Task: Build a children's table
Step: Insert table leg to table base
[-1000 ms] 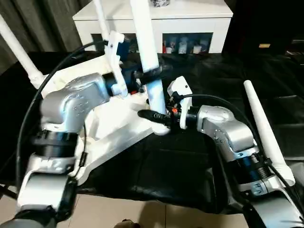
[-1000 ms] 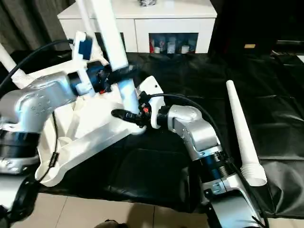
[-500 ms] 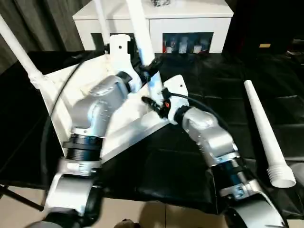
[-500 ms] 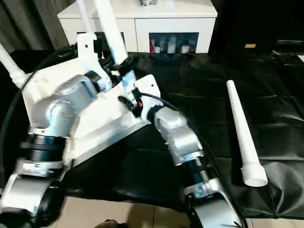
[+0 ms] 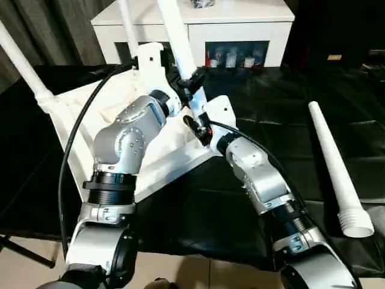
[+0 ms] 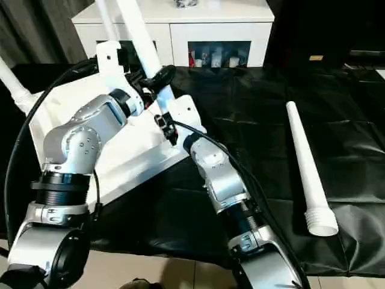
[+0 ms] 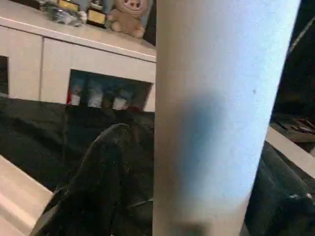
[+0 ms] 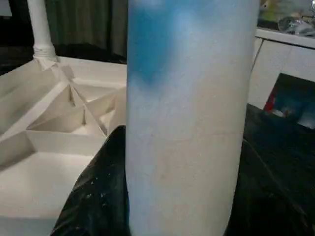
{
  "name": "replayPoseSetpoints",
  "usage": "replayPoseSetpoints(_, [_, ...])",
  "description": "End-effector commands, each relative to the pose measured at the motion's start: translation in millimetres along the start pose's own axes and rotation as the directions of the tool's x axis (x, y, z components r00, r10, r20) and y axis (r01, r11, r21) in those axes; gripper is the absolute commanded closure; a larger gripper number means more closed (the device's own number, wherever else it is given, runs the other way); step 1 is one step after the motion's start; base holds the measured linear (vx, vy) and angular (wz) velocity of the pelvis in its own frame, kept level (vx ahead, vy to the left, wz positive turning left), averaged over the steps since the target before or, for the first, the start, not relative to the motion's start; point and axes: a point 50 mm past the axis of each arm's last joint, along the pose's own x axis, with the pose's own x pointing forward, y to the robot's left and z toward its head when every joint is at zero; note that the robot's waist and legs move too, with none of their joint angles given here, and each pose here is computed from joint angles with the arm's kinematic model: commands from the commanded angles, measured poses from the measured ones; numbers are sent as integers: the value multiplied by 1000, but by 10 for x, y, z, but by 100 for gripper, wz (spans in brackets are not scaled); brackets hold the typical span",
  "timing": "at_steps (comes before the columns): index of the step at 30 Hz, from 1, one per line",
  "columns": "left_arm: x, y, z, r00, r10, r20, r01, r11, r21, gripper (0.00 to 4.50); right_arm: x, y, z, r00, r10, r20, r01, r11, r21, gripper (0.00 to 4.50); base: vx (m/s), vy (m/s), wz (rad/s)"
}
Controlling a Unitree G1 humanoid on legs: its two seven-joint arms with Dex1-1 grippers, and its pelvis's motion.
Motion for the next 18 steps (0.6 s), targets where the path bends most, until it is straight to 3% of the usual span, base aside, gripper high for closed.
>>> replayPoseSetpoints(1, [-52, 33, 64, 1000, -26, 16, 26, 1000, -16, 173, 16, -29, 128, 997, -1, 73, 0, 1000, 12, 258, 0, 0, 0])
replayPoseSetpoints(2, [-56, 28, 70, 999, -37, 15, 38, 999, -19, 173, 15, -32, 136, 997, -1, 81, 0, 1000, 13, 258, 0, 0, 0])
replayPoseSetpoints(3, [-70, 7, 78, 996, -84, 7, 84, 996, -30, 185, 11, -38, 154, 996, 7, 94, -9, 1000, 23, 202, 0, 0, 0])
replayPoseSetpoints(4, [-70, 7, 78, 996, -84, 7, 84, 996, -30, 192, 11, -38, 154, 996, 7, 94, -9, 1000, 23, 188, 0, 0, 0])
replayPoseSetpoints(7, [-148, -92, 127, 963, -269, -29, 267, 963, -46, 212, -14, -76, 202, 990, 66, 121, -73, 996, 51, 173, 0, 0, 0])
replayPoseSetpoints(10, [-181, -112, 136, 945, -322, -62, 321, 947, -27, 240, -27, -86, 206, 985, 134, 108, -144, 985, 92, 145, 0, 0, 0])
replayPoseSetpoints(12, [-217, -121, 140, 921, -376, -105, 378, 926, -4, 247, -52, -83, 188, 967, 243, 80, -253, 956, 152, 128, 0, 0, 0])
replayPoseSetpoints(14, [-236, -123, 145, 906, -405, -124, 408, 913, 0, 256, -82, -85, 151, 950, 308, 41, -311, 941, 132, 104, 0, 0, 0])
replayPoseSetpoints(15, [-277, -141, 159, 869, -472, -148, 476, 879, -5, 257, -141, -85, 90, 915, 403, -15, -398, 908, 130, 100, 0, 0, 0])
replayPoseSetpoints(18, [-315, -158, 172, 833, -529, -164, 535, 845, -12, 260, -189, -78, 61, 883, 468, -35, -457, 875, 159, 77, 0, 0, 0])
